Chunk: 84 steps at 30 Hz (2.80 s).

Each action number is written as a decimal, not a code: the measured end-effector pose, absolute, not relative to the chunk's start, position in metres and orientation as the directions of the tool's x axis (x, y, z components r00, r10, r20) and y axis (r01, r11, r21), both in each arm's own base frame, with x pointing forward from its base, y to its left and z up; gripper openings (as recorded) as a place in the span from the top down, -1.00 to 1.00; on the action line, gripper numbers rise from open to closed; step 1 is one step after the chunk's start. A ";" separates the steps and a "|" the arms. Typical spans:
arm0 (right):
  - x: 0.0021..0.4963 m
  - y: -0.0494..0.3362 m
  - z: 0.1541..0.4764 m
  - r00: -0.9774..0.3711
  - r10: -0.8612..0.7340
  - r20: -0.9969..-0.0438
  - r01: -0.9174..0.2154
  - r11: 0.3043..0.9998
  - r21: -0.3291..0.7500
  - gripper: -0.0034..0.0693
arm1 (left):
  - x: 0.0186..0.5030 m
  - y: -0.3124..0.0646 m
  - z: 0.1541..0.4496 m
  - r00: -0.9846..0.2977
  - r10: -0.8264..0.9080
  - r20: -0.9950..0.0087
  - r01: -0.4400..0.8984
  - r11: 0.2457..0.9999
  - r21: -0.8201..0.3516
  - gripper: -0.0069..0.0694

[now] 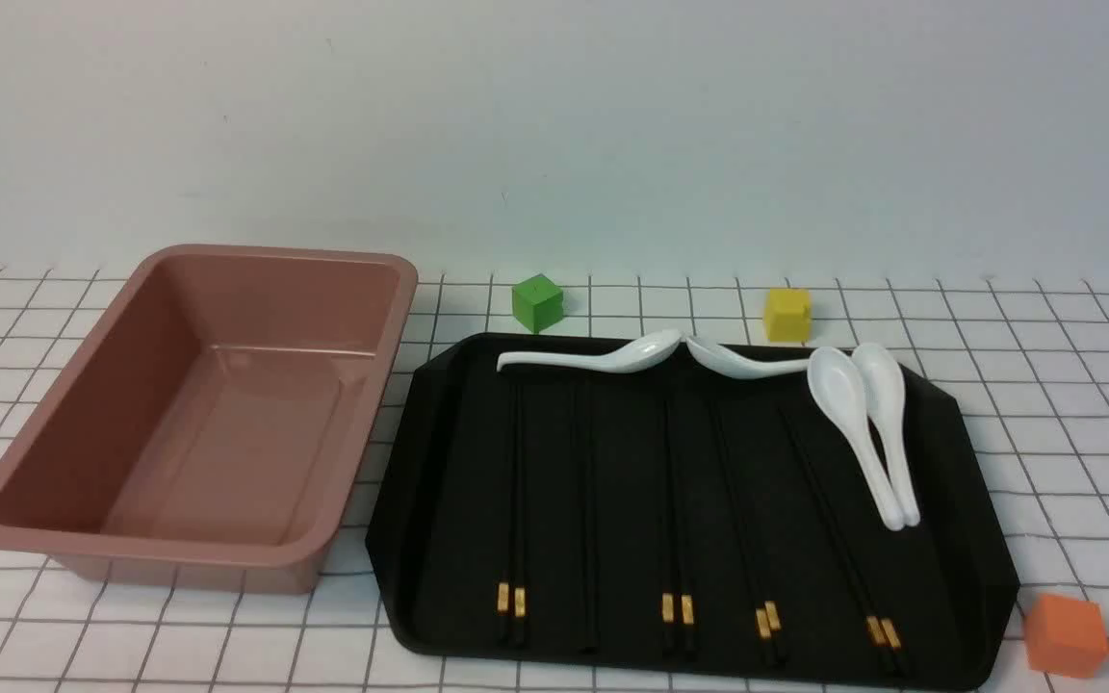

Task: On white black tablecloth take chopsticks from black tray and put them in box.
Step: 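Reach over to the black tray and grasp a pair of chopsticks with the left gripper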

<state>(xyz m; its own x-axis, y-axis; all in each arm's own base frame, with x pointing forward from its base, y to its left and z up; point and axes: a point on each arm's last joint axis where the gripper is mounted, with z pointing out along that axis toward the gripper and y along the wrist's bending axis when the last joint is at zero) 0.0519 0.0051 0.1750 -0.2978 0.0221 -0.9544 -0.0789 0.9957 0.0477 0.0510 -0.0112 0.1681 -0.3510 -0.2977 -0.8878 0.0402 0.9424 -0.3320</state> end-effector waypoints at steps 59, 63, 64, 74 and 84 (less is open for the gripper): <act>0.052 0.005 0.175 -0.298 0.025 -0.954 -0.078 0.996 0.051 0.25 | 0.050 -0.024 0.174 -0.386 -0.776 -0.498 -0.055 0.559 -0.828 0.19; 0.052 0.005 0.175 -0.298 0.025 -0.954 -0.078 0.996 0.051 0.25 | 0.049 -0.030 0.180 -0.386 -0.908 -0.162 -0.111 0.220 -0.969 0.19; 0.052 0.005 0.175 -0.298 0.025 -0.954 -0.078 0.996 0.051 0.25 | 0.050 -0.030 0.182 -0.375 -0.920 -0.109 -0.111 0.162 -0.981 0.19; 0.052 0.005 0.175 -0.298 0.025 -0.954 -0.078 0.996 0.051 0.25 | 0.043 -0.023 0.256 -0.265 -0.946 -0.189 0.164 0.149 -0.975 0.65; 0.052 0.005 0.175 -0.298 0.022 -0.954 -0.079 0.996 0.048 0.25 | 0.129 -0.051 0.312 -0.880 -0.350 -0.321 -0.104 0.802 -0.589 0.85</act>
